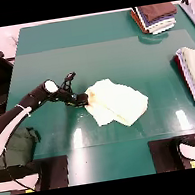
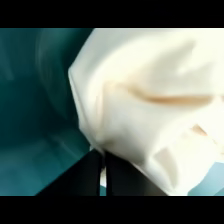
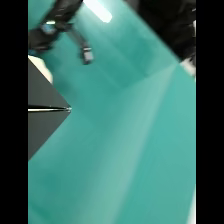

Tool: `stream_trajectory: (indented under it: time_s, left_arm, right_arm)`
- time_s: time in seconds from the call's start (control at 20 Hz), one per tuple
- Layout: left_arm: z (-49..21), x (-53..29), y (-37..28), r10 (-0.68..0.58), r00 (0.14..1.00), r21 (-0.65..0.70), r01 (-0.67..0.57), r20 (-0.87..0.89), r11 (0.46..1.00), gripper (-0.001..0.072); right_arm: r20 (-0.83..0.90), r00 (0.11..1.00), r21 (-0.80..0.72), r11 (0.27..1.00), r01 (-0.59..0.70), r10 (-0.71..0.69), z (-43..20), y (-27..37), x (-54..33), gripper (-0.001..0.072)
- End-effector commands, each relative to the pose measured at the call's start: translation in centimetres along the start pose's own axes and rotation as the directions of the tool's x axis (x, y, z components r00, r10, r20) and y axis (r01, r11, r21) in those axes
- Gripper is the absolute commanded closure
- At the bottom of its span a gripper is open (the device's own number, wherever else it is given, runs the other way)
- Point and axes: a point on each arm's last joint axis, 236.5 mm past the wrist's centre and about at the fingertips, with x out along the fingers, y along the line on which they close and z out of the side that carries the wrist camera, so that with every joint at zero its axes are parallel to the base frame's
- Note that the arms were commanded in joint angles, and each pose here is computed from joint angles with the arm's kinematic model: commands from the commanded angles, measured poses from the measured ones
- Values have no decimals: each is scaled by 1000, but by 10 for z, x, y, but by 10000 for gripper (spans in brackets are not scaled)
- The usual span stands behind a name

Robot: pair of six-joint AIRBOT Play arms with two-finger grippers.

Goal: Fold the shirts.

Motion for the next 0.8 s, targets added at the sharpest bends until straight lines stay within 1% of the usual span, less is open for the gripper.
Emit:
stream_trajectory:
  time_s: [0.0, 0.1, 0.2, 0.25, 0.3, 0.35, 0.5, 0.6, 0.75]
  left_arm:
    - [35, -34, -13, -21, 996, 48, 17, 91, 999, 683]
    - [59, -63, -18, -27, 985, 75, 15, 170, 997, 683]
    - [76, -84, -14, -6, 974, 96, -16, 227, 995, 683]
    - [79, -89, -12, 4, 971, 102, -30, 238, 994, 683]
    - [80, -90, -8, 15, 970, 104, -41, 241, 994, 683]
    - [79, -90, -6, 24, 971, 107, -51, 237, 993, 683]
    - [79, -90, -5, 26, 971, 108, -53, 236, 993, 683]
    - [79, -90, -5, 26, 971, 108, -53, 236, 993, 683]
    - [78, -90, -5, 26, 972, 108, -53, 232, 993, 683]
  right_arm:
    - [-169, 985, 132, 990, 41, -18, -61, -30, 7, 696]
    - [-272, 962, 275, 956, 107, -30, -120, -63, 14, 696]
    - [-361, 932, 436, 879, 191, -24, -193, -96, 22, 694]
    - [-402, 915, 516, 824, 235, -9, -235, -109, 27, 622]
    - [-436, 900, 580, 767, 273, 10, -275, -116, 32, 377]
    - [-473, 880, 640, 703, 310, 42, -316, -119, 37, 271]
    - [-538, 828, 744, 548, 382, 154, -408, -109, 53, 272]
    - [-504, 831, 791, 512, 335, 234, -428, -93, 73, 271]
    - [-414, 867, 840, 485, 244, 279, -417, -80, 110, 272]
